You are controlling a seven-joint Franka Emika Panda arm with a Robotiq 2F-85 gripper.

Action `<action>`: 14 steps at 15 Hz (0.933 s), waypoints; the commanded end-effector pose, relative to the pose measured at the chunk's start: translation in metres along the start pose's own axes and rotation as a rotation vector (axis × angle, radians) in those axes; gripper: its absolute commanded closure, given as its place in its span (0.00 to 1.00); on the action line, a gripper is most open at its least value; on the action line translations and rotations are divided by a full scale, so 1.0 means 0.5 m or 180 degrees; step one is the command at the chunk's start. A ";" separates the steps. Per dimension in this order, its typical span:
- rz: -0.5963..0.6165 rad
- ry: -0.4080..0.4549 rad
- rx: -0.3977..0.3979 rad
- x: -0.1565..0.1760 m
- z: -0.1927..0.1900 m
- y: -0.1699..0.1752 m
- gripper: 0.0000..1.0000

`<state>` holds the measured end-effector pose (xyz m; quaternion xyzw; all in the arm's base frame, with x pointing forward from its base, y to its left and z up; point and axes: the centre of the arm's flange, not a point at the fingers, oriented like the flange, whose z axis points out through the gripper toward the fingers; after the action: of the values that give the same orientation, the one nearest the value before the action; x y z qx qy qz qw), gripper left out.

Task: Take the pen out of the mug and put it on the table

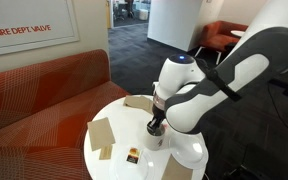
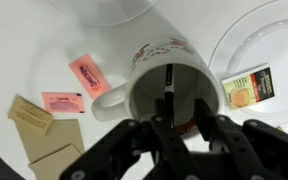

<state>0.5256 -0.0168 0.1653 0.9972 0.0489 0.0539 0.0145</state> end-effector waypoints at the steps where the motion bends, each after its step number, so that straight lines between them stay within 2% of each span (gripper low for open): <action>1: 0.0044 0.0099 -0.0050 0.013 0.018 -0.008 0.63; 12: 0.0055 0.0111 -0.0126 0.017 0.042 -0.007 0.62; 14: 0.0071 0.0110 -0.0157 0.017 0.044 -0.006 0.66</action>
<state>0.5326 -0.0164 0.1469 0.9969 0.0459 0.0586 0.0244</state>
